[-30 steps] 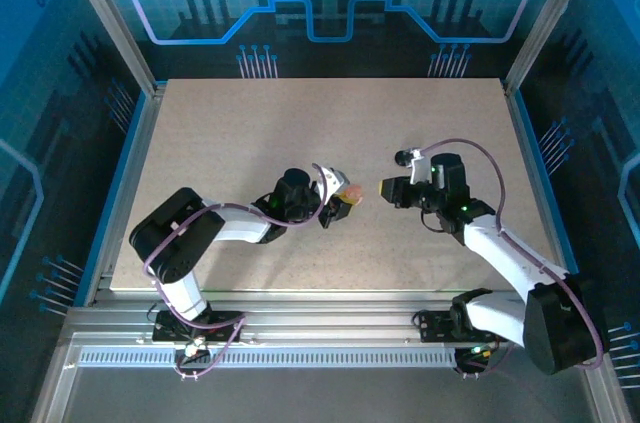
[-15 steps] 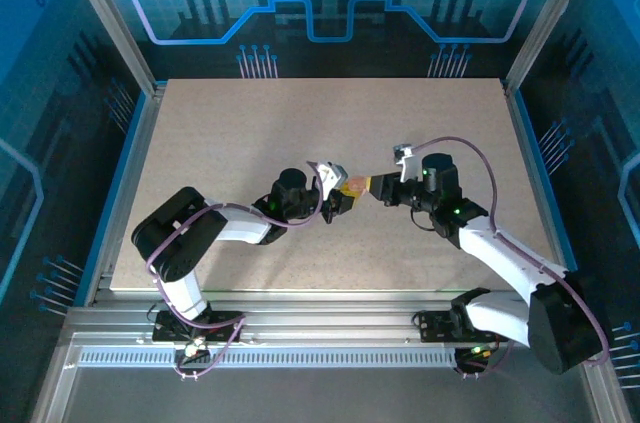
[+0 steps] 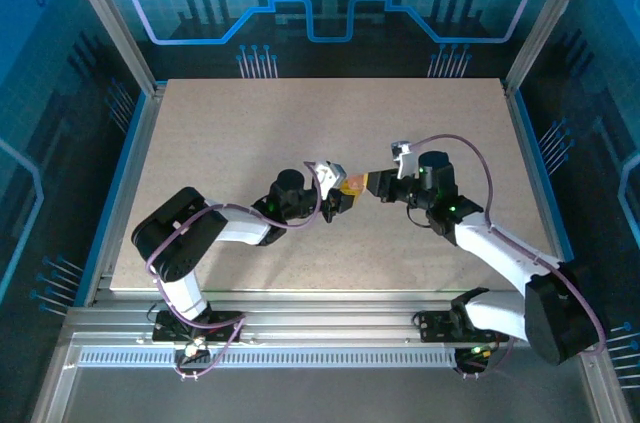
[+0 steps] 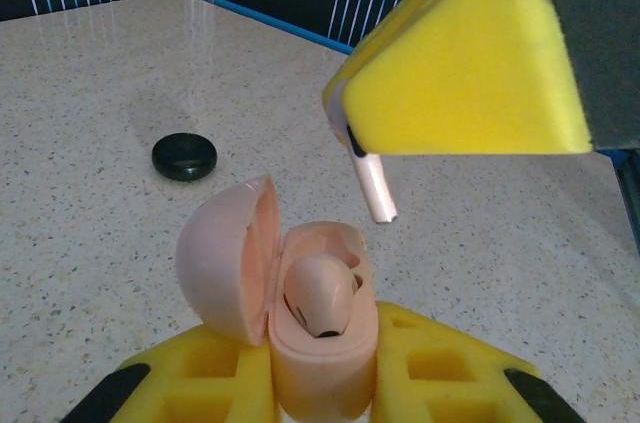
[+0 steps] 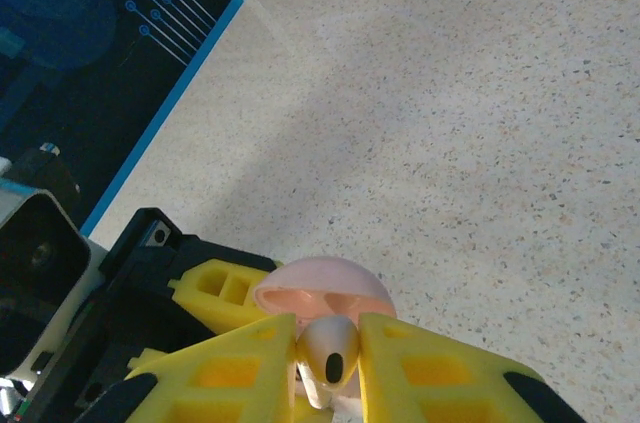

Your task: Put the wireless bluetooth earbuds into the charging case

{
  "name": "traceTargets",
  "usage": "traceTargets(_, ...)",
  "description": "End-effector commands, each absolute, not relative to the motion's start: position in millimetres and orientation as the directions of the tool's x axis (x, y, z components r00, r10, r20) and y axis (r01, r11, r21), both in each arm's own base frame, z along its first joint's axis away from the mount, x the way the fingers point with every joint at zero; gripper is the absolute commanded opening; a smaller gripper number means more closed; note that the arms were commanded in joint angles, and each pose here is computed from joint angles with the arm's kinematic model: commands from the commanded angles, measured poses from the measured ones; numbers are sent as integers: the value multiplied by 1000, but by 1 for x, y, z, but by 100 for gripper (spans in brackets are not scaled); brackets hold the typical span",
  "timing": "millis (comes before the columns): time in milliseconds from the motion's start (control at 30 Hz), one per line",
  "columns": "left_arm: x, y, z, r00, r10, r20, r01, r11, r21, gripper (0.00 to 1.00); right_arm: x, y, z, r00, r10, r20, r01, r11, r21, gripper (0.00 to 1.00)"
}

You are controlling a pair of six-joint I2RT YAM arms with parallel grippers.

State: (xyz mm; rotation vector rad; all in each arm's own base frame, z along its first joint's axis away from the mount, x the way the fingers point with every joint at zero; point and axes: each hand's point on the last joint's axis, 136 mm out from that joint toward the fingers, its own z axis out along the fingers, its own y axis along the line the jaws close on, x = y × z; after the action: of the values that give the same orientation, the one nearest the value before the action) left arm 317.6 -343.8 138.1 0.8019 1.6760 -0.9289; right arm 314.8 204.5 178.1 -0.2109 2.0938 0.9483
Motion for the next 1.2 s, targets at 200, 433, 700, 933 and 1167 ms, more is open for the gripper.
traceTargets(200,311,-345,152,-240,30,-970,866,458,-200,21,328,219,199,-614,186,-767,-487,675,554,22)
traceTargets(433,311,-345,157,-231,11,-973,865,459,-201,21,326,221,196,-620,178,-764,-489,674,554,22)
traceTargets(700,313,-343,161,-222,1,-975,860,470,-196,21,322,219,195,-622,176,-763,-486,677,552,22)
traceTargets(933,313,-342,166,-215,-23,-976,858,473,-200,21,318,218,194,-622,176,-763,-487,676,553,23)
traceTargets(1167,313,-341,171,-206,-42,-978,857,474,-201,21,316,218,192,-625,174,-761,-485,678,552,22)
